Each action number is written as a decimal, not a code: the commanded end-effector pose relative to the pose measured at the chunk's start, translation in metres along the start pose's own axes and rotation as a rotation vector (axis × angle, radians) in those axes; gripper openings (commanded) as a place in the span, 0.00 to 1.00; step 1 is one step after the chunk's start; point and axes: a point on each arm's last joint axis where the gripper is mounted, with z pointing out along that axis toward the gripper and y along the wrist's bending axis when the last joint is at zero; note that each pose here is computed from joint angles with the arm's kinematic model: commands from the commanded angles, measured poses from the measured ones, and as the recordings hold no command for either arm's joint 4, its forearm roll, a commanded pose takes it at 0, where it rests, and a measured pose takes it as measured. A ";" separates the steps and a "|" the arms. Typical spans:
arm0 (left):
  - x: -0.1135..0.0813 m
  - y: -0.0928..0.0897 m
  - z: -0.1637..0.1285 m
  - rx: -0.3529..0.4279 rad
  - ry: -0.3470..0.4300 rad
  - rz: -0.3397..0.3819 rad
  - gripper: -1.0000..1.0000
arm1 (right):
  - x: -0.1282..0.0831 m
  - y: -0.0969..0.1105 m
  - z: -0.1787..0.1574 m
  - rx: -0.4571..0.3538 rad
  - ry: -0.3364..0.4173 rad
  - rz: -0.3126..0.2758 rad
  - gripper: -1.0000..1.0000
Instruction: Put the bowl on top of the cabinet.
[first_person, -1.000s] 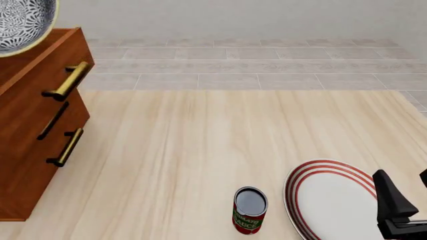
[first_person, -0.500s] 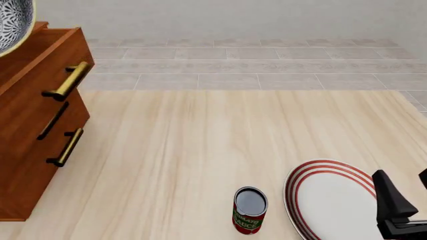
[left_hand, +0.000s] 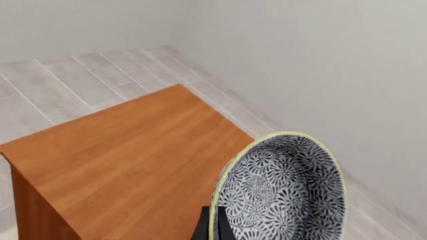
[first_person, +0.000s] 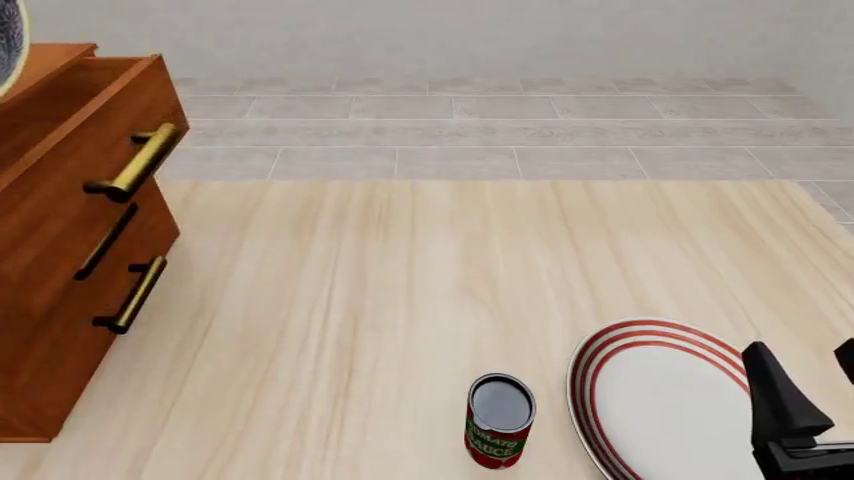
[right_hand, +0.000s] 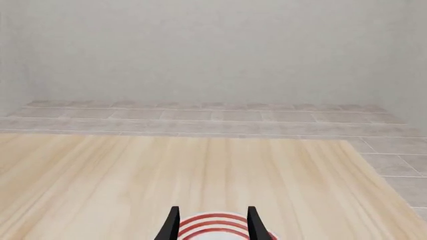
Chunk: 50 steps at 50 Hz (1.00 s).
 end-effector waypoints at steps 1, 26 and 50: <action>-0.003 0.008 0.003 -0.038 -0.018 -0.036 0.00 | 0.001 0.000 0.000 -0.001 0.001 -0.001 1.00; -0.002 0.016 0.015 -0.081 -0.014 -0.100 0.00 | 0.000 0.000 0.001 -0.003 0.001 -0.002 1.00; 0.010 0.029 0.029 -0.127 0.015 -0.113 0.00 | 0.000 0.000 0.000 -0.003 0.000 -0.001 1.00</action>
